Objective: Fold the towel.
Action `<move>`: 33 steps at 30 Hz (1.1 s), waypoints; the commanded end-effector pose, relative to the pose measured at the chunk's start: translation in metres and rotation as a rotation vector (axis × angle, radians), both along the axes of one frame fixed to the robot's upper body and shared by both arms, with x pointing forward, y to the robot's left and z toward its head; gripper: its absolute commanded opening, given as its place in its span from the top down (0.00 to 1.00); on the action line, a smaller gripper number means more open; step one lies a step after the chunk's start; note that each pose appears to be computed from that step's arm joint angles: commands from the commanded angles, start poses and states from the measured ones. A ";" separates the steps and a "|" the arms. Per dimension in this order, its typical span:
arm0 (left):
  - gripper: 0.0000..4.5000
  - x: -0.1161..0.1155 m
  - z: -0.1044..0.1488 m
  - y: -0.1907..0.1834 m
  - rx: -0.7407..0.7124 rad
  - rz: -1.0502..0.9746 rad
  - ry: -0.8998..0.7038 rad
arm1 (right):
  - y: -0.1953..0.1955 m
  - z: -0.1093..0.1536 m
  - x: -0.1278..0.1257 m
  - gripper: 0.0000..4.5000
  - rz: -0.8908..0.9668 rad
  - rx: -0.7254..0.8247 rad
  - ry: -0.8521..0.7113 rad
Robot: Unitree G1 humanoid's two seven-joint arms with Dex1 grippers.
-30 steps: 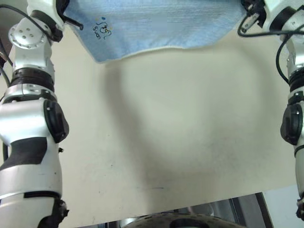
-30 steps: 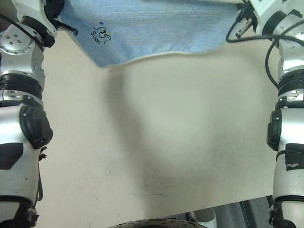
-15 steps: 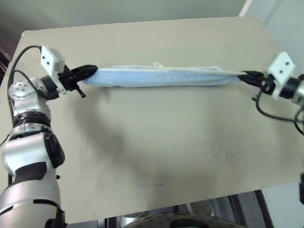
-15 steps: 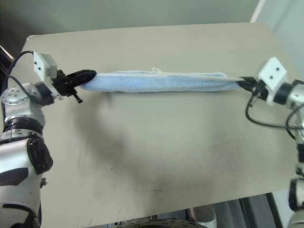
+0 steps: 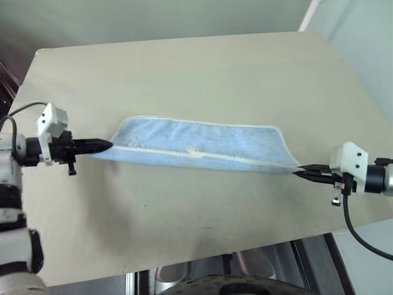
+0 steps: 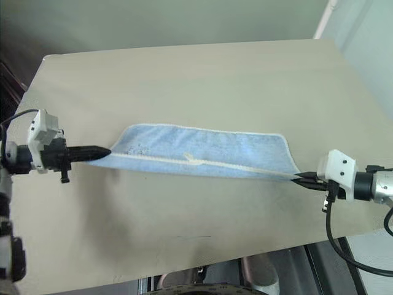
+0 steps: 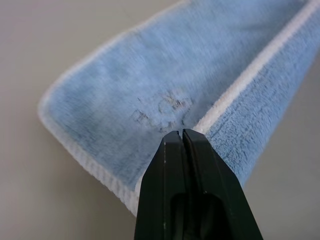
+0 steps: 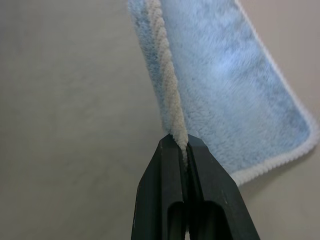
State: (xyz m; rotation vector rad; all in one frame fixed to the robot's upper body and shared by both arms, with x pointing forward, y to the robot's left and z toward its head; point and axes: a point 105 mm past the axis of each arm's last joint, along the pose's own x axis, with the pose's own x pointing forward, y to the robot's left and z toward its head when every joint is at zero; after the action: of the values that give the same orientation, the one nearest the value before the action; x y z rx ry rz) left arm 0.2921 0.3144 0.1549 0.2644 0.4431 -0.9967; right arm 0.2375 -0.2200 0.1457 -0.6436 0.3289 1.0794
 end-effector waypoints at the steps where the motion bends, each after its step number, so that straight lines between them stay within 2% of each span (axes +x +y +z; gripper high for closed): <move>1: 0.99 -0.023 0.020 0.007 0.062 0.002 0.066 | -0.041 -0.001 0.003 1.00 -0.117 -0.152 -0.009; 4: 0.99 -0.034 0.027 -0.006 0.050 -0.021 0.120 | -0.041 -0.001 0.000 1.00 -0.110 -0.148 -0.005; 6: 0.99 -0.042 0.025 -0.001 0.098 -0.008 0.157 | -0.041 0.000 -0.002 1.00 -0.107 -0.138 0.002; 8: 0.99 -0.047 0.025 -0.001 0.076 -0.004 0.189 | -0.041 -0.001 -0.005 1.00 -0.102 -0.136 0.022; 13: 0.99 -0.040 0.004 -0.003 0.004 0.043 0.214 | -0.053 -0.010 0.011 1.00 -0.152 -0.212 -0.018; 20: 0.99 -0.031 -0.006 0.004 -0.022 0.099 0.189 | -0.041 0.002 0.037 1.00 -0.161 -0.142 -0.135; 25: 0.99 -0.011 -0.010 0.008 -0.033 0.143 0.069 | -0.037 0.008 0.057 1.00 -0.185 -0.108 -0.197; 29: 0.99 0.016 -0.011 0.014 -0.012 0.221 -0.068 | -0.034 0.004 0.072 1.00 -0.204 -0.095 -0.224; 33: 0.99 0.031 -0.014 0.011 -0.004 0.216 -0.108 | -0.033 0.002 0.087 1.00 -0.239 -0.070 -0.252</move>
State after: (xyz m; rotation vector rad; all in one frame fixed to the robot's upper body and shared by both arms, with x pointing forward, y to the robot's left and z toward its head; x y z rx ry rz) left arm 0.3214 0.3039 0.1386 0.2171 0.3466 -0.8728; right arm 0.3146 -0.2269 0.1388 -0.7439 0.2060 0.8841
